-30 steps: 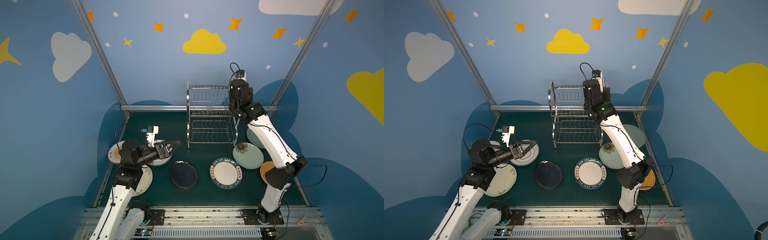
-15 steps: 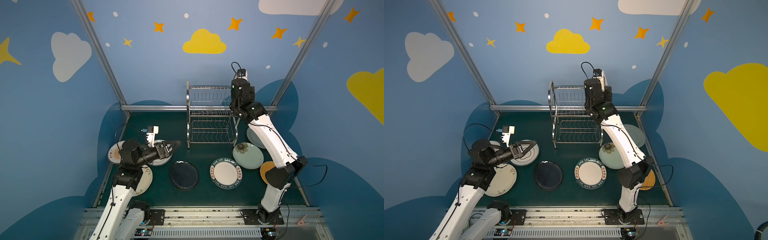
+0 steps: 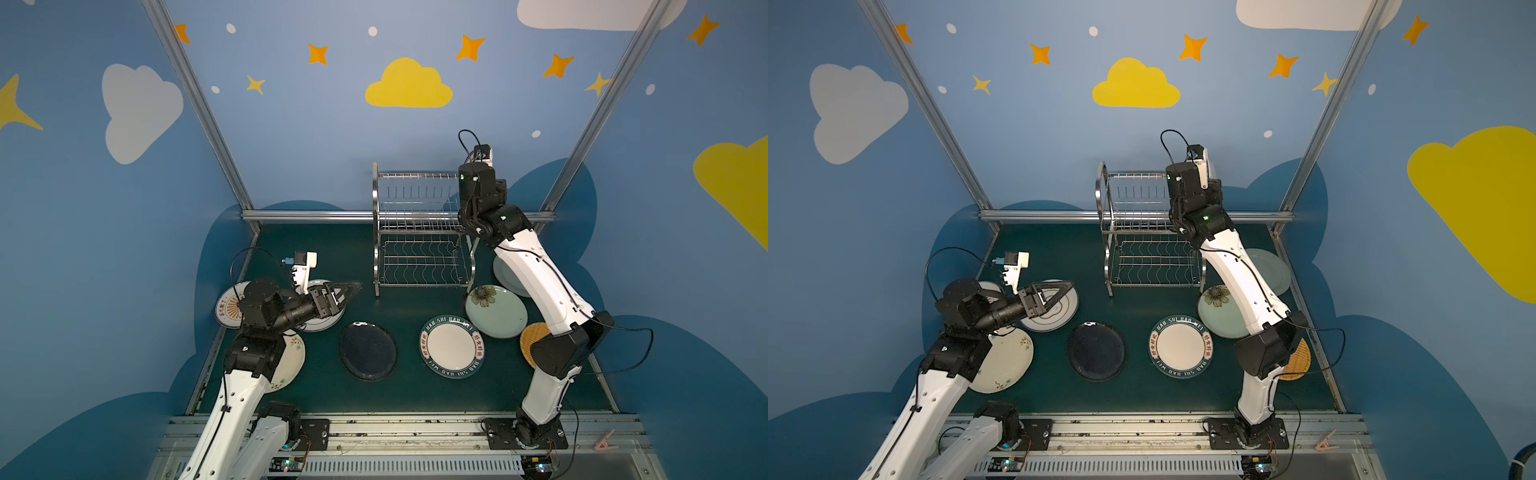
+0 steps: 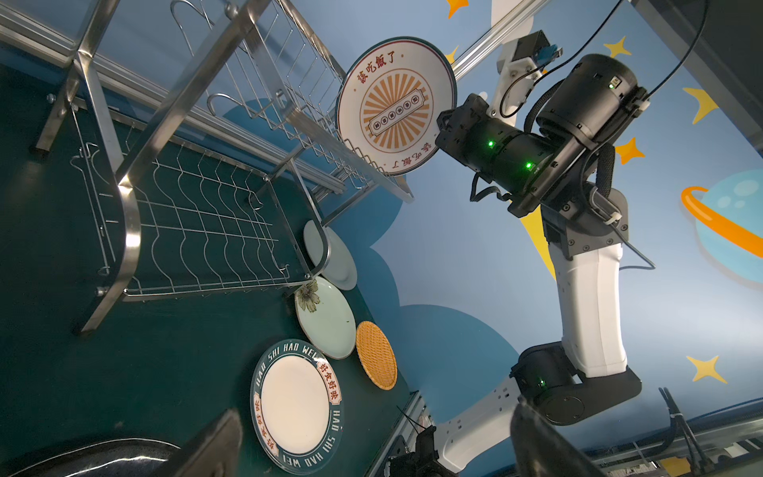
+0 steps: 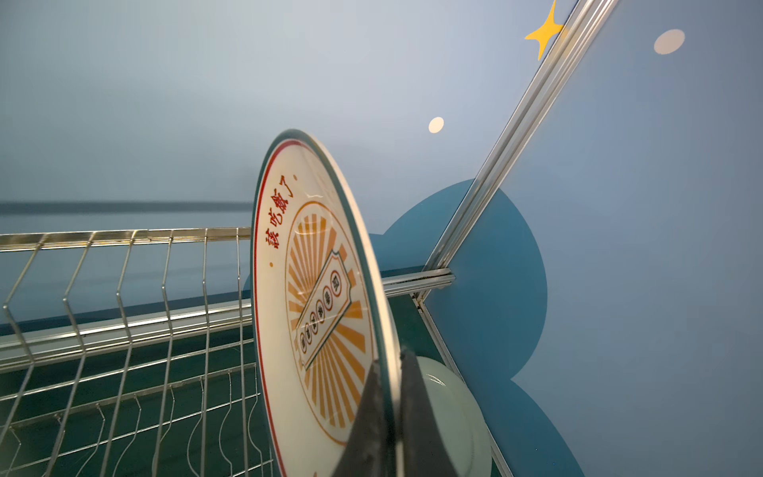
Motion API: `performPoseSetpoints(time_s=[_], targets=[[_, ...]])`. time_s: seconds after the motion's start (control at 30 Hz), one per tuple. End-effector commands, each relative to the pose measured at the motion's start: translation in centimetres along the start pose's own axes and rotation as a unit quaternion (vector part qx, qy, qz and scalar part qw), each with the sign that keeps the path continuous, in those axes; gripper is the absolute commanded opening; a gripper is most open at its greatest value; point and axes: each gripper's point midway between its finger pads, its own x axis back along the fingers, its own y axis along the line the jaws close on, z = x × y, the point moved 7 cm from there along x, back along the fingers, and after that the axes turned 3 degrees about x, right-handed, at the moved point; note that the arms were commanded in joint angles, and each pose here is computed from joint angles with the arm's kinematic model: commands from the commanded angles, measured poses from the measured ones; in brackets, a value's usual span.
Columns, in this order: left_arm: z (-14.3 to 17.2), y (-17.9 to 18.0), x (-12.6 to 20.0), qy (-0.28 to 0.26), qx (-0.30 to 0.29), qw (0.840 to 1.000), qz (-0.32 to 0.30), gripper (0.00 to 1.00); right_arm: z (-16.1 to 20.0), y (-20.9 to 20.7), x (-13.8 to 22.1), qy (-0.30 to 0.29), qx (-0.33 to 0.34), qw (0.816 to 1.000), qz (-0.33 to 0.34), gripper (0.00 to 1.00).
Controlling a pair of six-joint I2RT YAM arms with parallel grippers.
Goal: Load plates into a dish rack
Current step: Place the plate on the dish rack.
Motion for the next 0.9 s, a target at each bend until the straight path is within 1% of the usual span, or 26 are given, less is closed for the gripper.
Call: performPoseSetpoints(time_s=[0.0,0.57,0.8,0.87], targets=[[-0.1,-0.1,0.1,-0.007,-0.008,1.0,0.005,1.0,-0.5,-0.6,0.5,-0.007,-0.023,1.0,0.004,0.0],[-0.2,0.0,0.1,-0.009,-0.008,1.0,0.004,1.0,0.6,0.6,1.0,0.021,-0.025,0.999,-0.008,0.0],[-0.2,0.0,0.2,-0.009,-0.006,1.0,0.005,1.0,0.6,0.8,1.5,0.024,-0.025,0.999,-0.016,0.0],[-0.2,0.0,0.2,-0.009,-0.006,1.0,0.004,1.0,0.6,0.9,1.5,0.024,-0.025,0.999,-0.017,0.02]])
